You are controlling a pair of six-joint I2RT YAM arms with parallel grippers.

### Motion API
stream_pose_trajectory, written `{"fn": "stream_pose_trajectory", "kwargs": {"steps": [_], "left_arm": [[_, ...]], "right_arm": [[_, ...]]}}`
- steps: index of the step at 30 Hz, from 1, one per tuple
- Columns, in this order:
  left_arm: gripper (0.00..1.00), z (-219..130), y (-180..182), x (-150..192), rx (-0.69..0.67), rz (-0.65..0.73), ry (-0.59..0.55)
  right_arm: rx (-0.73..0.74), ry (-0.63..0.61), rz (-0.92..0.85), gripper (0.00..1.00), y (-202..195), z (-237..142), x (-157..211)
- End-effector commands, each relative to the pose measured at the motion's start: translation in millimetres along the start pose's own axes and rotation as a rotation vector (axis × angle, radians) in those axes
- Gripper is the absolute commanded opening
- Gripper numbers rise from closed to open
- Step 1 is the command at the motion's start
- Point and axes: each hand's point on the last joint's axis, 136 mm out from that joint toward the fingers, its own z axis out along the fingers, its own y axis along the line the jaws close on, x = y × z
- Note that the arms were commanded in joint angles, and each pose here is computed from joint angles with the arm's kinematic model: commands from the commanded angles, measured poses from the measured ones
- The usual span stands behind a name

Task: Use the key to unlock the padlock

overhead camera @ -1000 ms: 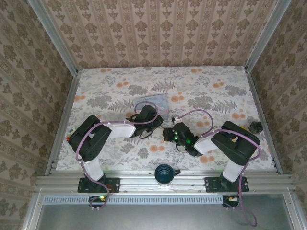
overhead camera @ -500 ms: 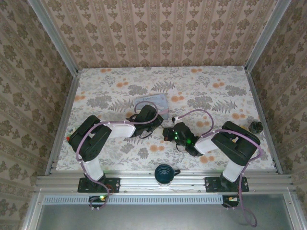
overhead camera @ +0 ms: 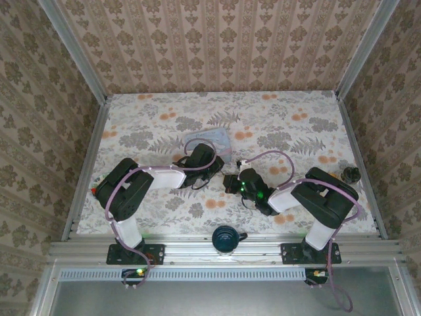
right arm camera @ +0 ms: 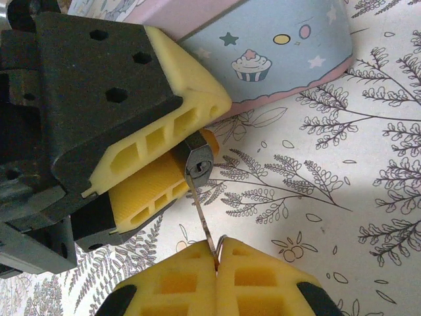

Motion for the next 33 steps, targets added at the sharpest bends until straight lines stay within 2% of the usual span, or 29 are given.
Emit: {"fn": "stream_pose_trajectory", "kwargs": {"steps": [1, 14, 22, 25, 26, 33], "left_arm": [[0.13, 6, 26, 25, -0.062, -0.079, 0.120], [0.12, 5, 20, 28, -0.040, -0.088, 0.138], [0.12, 7, 20, 35, -0.043, -0.089, 0.160], [0.11, 7, 22, 38, -0.045, -0.084, 0.175], [0.07, 7, 23, 39, -0.047, -0.082, 0.180], [0.07, 7, 24, 48, -0.049, -0.074, 0.215]], "right_arm": [[-0.029, -0.041, 0.010, 0.00, 9, 3, -15], [-0.050, 0.015, 0.013, 0.00, 11, 15, -9], [-0.050, 0.007, 0.001, 0.00, 10, 16, -10], [-0.033, 0.010, -0.026, 0.00, 10, 15, -14], [-0.028, 0.011, -0.035, 0.00, 10, 14, -16], [-0.022, -0.005, -0.062, 0.00, 12, 7, -33]]}}
